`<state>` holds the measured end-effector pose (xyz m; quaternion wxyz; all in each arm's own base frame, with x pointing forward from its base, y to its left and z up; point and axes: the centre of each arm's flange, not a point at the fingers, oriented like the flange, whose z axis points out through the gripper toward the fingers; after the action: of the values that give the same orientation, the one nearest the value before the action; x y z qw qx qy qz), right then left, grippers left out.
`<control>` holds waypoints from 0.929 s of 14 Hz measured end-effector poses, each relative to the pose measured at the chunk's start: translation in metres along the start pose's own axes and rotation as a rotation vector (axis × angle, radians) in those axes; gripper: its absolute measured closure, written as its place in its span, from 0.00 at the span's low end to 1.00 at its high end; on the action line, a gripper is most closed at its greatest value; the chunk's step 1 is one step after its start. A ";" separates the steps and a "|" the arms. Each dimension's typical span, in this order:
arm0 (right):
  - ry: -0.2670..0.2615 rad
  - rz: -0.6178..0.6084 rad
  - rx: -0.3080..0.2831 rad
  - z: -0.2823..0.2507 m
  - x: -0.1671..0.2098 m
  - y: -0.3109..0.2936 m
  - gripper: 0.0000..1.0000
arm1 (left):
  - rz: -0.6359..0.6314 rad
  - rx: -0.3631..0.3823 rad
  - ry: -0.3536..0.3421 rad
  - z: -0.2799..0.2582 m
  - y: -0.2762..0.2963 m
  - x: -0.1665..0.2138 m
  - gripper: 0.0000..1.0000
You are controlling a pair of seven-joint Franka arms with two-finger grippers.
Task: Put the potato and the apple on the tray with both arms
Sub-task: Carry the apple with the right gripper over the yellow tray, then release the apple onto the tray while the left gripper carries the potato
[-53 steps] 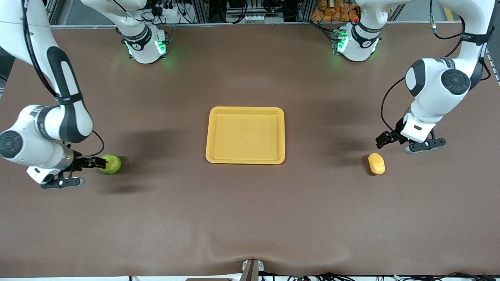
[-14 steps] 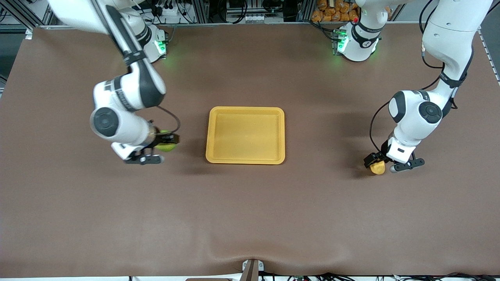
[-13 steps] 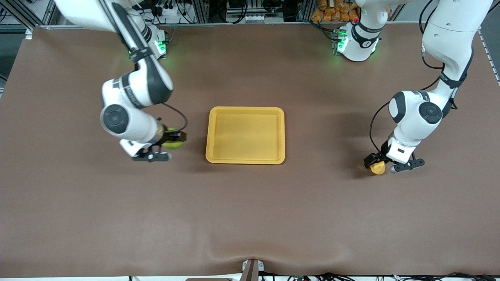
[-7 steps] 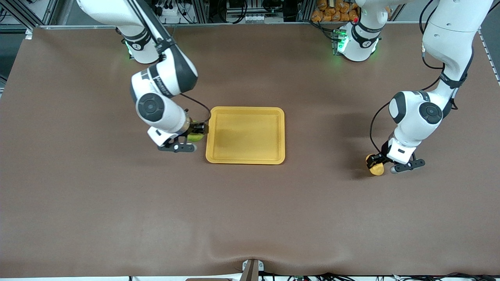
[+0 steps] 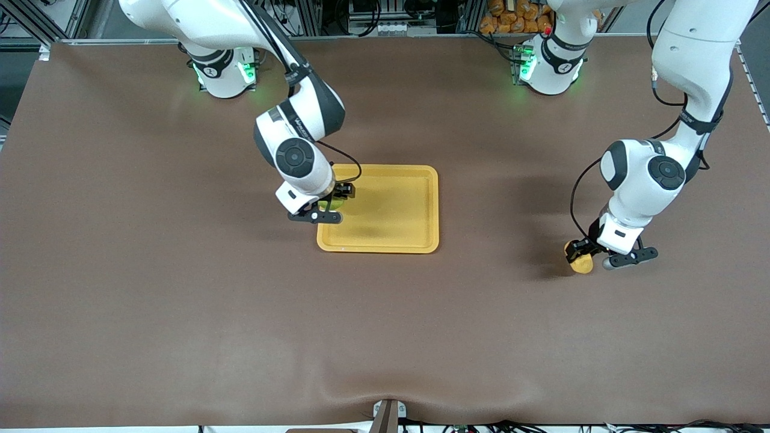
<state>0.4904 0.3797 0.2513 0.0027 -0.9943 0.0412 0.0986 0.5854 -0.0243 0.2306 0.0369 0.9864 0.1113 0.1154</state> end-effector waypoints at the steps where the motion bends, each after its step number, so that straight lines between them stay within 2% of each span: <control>1: 0.005 0.006 0.000 0.008 -0.002 -0.005 0.11 | 0.017 0.004 -0.022 -0.010 0.011 0.003 0.44; 6: 0.042 0.059 0.010 0.042 -0.010 -0.028 0.11 | 0.094 0.042 -0.143 -0.063 0.074 0.016 0.44; 13: 0.049 0.081 0.005 0.047 -0.004 -0.023 0.11 | -0.020 0.069 -0.198 -0.084 0.185 -0.016 0.44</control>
<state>0.4793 0.4031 0.2060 0.0000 -0.9939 0.0818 0.0744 0.5893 -0.2041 0.3268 0.0150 0.9925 0.1207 0.0133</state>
